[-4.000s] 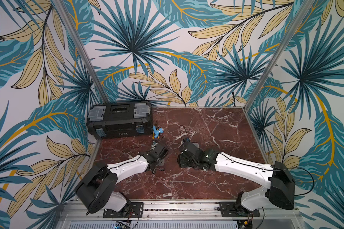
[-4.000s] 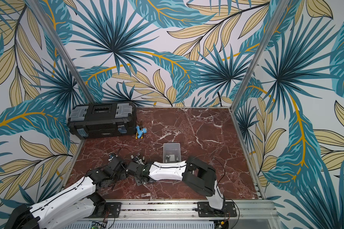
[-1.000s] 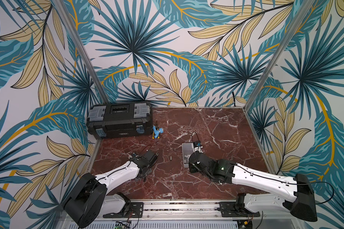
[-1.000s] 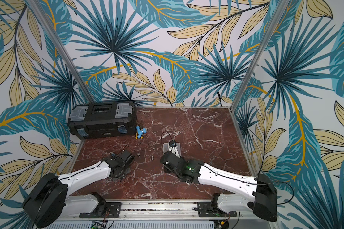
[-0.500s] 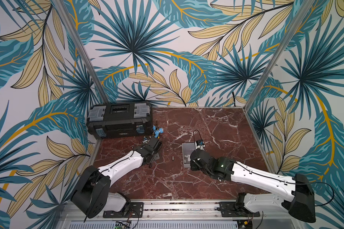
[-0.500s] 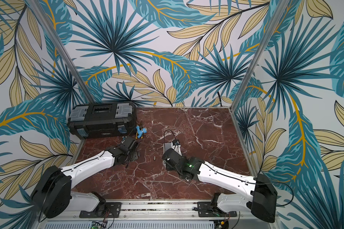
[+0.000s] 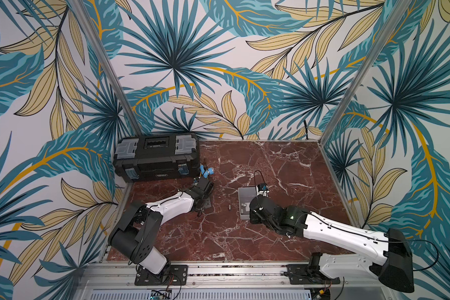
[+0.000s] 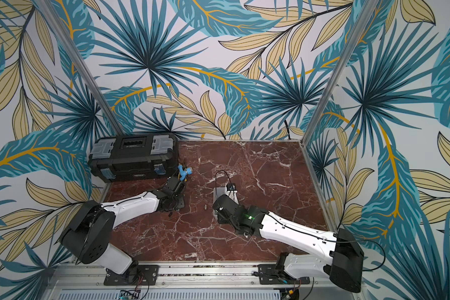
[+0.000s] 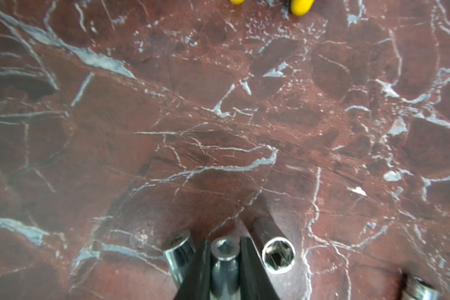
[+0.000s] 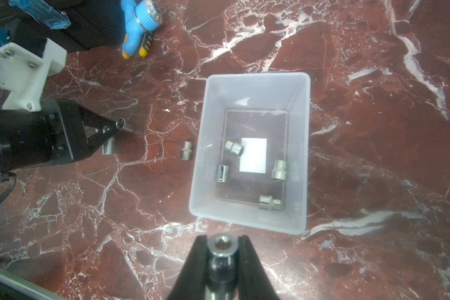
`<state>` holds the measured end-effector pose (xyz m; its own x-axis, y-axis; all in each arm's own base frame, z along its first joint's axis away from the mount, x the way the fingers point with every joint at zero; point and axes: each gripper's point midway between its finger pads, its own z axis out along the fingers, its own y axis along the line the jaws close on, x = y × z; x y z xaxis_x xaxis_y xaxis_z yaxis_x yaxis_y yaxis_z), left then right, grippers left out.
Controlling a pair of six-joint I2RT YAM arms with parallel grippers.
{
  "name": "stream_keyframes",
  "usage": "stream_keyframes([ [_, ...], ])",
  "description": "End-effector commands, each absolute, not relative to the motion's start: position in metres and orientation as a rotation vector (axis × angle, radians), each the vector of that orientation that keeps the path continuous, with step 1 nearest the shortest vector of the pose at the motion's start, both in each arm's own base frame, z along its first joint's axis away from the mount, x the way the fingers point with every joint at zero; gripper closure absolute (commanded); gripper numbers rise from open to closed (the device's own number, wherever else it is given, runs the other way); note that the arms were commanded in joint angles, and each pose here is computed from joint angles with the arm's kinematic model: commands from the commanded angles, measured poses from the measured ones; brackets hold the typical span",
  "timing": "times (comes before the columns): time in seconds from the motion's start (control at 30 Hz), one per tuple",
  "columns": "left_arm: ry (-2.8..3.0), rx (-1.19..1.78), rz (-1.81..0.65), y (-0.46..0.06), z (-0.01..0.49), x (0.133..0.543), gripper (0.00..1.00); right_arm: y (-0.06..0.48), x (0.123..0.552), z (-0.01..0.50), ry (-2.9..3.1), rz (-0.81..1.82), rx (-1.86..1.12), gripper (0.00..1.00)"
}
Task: Put the socket on the desktop into the storage box
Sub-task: Place the socket head at the center of the board.
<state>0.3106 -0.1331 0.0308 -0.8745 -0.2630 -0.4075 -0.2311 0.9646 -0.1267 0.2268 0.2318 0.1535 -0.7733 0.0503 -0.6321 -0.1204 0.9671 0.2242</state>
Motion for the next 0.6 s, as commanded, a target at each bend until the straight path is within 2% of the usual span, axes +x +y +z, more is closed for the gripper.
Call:
stream_keyframes([
  [0.0,2.640,-0.365,-0.177,-0.141,0.040,0.324,0.78,0.224,0.227,0.157,2.425,0.305,-0.034,0.92],
  [0.07,2.632,-0.363,-0.208,-0.144,0.040,0.324,0.61,0.225,0.227,0.158,2.423,0.305,-0.036,0.92],
  [0.1,2.624,-0.361,-0.223,-0.145,0.042,0.324,0.55,0.225,0.228,0.159,2.423,0.305,-0.037,0.92],
  [0.2,2.605,-0.359,-0.249,-0.147,0.052,0.325,0.48,0.225,0.228,0.159,2.423,0.306,-0.036,0.92],
  [0.57,2.479,-0.356,-0.334,-0.140,0.112,0.313,0.42,0.223,0.231,0.161,2.423,0.290,-0.029,0.92],
])
